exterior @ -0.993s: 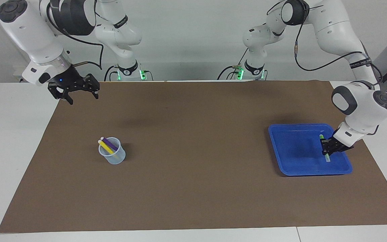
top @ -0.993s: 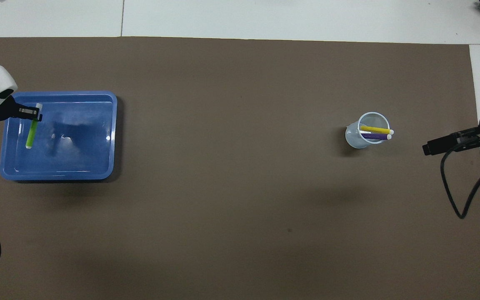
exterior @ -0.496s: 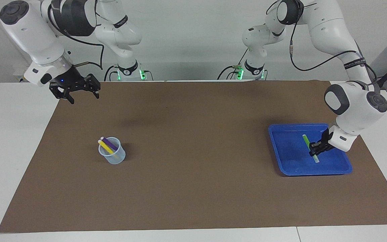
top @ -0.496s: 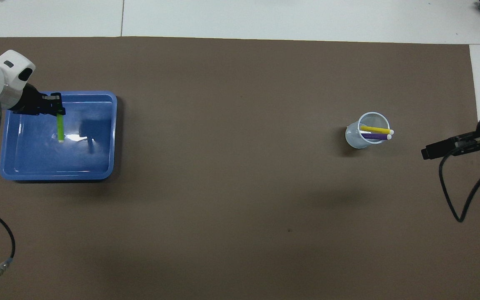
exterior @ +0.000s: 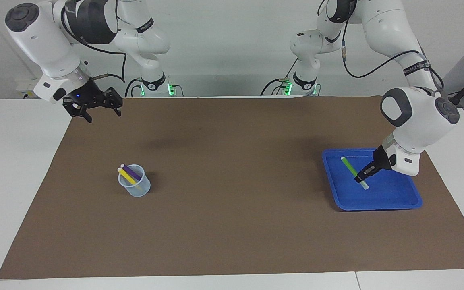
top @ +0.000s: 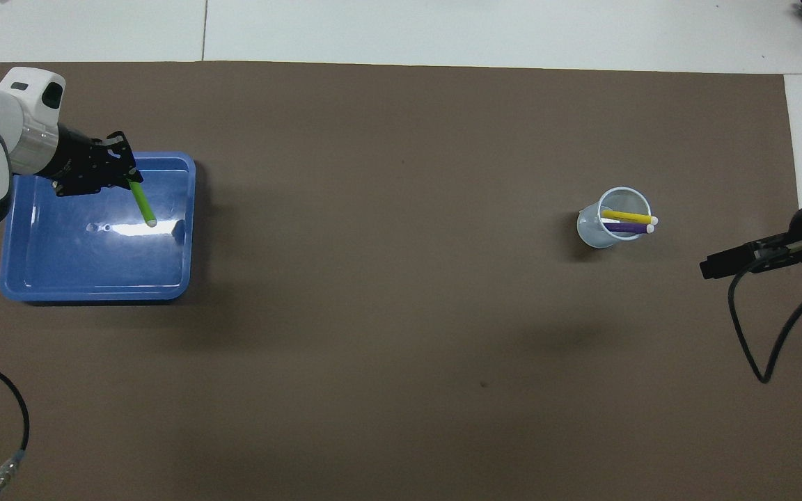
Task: Transfer and insert pens with both arms
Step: 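Grasp the green pen with the left gripper and lift it, then carry the green pen with the left gripper toward the right gripper, then grasp the green pen with the right gripper while the left gripper holds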
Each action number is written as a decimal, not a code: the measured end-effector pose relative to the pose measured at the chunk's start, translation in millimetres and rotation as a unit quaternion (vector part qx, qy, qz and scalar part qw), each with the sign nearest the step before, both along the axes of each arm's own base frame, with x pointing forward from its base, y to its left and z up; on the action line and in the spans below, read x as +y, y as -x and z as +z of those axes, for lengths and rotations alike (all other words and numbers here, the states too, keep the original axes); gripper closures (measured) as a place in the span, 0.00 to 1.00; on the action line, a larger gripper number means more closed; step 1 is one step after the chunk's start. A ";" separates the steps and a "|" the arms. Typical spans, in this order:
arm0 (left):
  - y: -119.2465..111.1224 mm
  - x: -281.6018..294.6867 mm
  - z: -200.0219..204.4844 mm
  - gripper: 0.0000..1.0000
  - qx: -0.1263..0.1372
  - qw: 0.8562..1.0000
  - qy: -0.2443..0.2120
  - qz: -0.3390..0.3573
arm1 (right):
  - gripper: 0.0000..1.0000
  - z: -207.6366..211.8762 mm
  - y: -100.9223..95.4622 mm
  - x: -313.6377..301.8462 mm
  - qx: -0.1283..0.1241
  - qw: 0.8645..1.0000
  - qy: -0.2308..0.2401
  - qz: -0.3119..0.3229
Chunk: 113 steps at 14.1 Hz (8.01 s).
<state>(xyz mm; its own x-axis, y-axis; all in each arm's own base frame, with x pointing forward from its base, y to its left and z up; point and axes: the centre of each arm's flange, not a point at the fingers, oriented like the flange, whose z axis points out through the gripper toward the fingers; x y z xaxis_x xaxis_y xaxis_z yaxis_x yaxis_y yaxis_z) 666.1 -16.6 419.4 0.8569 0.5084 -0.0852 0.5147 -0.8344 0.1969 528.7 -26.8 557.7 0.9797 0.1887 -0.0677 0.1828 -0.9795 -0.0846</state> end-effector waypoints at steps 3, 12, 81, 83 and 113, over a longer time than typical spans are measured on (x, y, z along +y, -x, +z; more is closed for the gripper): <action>6.6 -57.1 12.9 0.82 0.020 0.997 0.010 0.077 | 0.00 -1.3 2.7 -1.9 0.002 1.000 -0.001 -0.002; 59.9 -242.9 27.1 0.82 0.080 0.964 0.030 0.253 | 0.00 -5.6 5.0 -5.0 0.006 1.000 -0.014 -0.010; 184.3 -488.7 66.5 0.82 0.094 0.826 0.249 0.496 | 0.87 -54.0 -51.0 130.7 -0.072 0.950 -0.295 -0.080; 184.6 -488.9 65.8 0.82 0.095 0.827 0.249 0.496 | 0.91 -55.6 -51.9 130.6 -0.071 0.950 -0.294 -0.081; 177.8 -483.2 69.8 0.82 0.087 0.821 0.259 0.501 | 0.81 -35.2 -53.6 131.2 -0.062 0.950 -0.299 -0.064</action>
